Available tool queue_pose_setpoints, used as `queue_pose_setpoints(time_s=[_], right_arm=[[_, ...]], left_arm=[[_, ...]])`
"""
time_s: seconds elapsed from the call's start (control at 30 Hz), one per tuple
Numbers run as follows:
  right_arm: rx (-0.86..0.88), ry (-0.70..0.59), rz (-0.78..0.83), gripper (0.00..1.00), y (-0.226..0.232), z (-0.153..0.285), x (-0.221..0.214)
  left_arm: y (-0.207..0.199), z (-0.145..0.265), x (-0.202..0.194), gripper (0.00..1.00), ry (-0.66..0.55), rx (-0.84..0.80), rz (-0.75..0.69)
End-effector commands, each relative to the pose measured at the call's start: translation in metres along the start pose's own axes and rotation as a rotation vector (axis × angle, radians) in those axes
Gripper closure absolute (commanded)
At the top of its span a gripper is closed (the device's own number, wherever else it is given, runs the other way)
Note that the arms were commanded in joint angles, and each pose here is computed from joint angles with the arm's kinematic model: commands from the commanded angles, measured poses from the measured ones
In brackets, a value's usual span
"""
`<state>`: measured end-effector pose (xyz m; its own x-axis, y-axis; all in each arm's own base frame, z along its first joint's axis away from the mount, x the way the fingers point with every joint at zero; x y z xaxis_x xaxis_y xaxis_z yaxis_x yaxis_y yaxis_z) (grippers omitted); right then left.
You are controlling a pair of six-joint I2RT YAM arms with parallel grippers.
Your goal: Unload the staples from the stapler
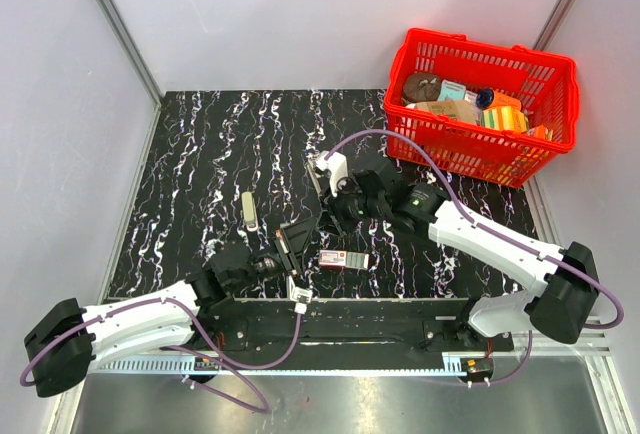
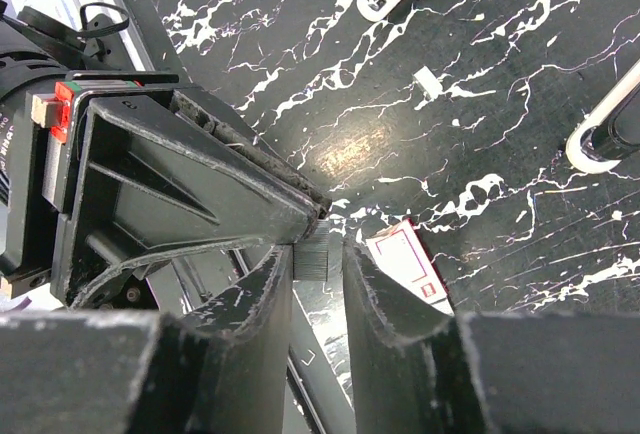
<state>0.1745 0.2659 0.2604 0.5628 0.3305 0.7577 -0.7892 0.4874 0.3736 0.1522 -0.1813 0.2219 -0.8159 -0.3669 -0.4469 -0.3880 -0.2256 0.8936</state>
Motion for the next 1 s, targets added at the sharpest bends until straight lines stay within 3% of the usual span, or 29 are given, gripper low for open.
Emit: queue_pose_setpoints(time_s=[0.0,0.37,0.4,0.5,0.6,0.8,0.87,0.97], right_arm=[[0.013,-0.106,0.033,0.71,0.009,0.001,0.023],[-0.020,-0.117,0.022,0.92,0.007,0.006,0.021],[-0.028,-0.117,0.020,0.94,0.006,0.006,0.020],[-0.060,-0.101,0.007,0.98,0.003,0.007,0.014],[-0.117,-0.083,-0.005,1.00,-0.003,0.007,0.006],[-0.264,-0.055,-0.051,1.00,-0.016,0.011,-0.005],[-0.311,-0.044,-0.073,1.00,-0.020,0.012,-0.008],[-0.408,-0.036,-0.133,1.00,-0.027,0.012,-0.012]], left_arm=[[0.022,-0.001,-0.009,1.00,0.020,0.088,-0.006],[0.022,-0.001,-0.008,0.94,0.018,0.100,0.005],[0.023,-0.001,-0.009,0.86,0.021,0.103,0.010],[0.026,-0.001,-0.013,0.46,0.047,0.123,0.043],[0.033,-0.001,-0.023,0.27,0.108,0.122,0.103],[0.038,0.006,-0.032,0.13,0.162,0.103,0.198],[0.031,0.007,-0.034,0.08,0.189,0.017,0.269],[0.025,0.001,-0.045,0.07,0.287,-0.158,0.485]])
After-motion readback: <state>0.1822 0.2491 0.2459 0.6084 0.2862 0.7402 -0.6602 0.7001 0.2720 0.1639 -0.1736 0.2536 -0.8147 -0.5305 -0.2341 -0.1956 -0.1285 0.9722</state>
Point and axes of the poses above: each gripper's point midway between its finger pads, its own z axis back along the fingers, its own y axis along the line the jaws close on, x = y × z, the point moved 9 cm from there along z, back along the fingers, and after that the axes turned 6 degrees about -z, right-handed, at the moved point
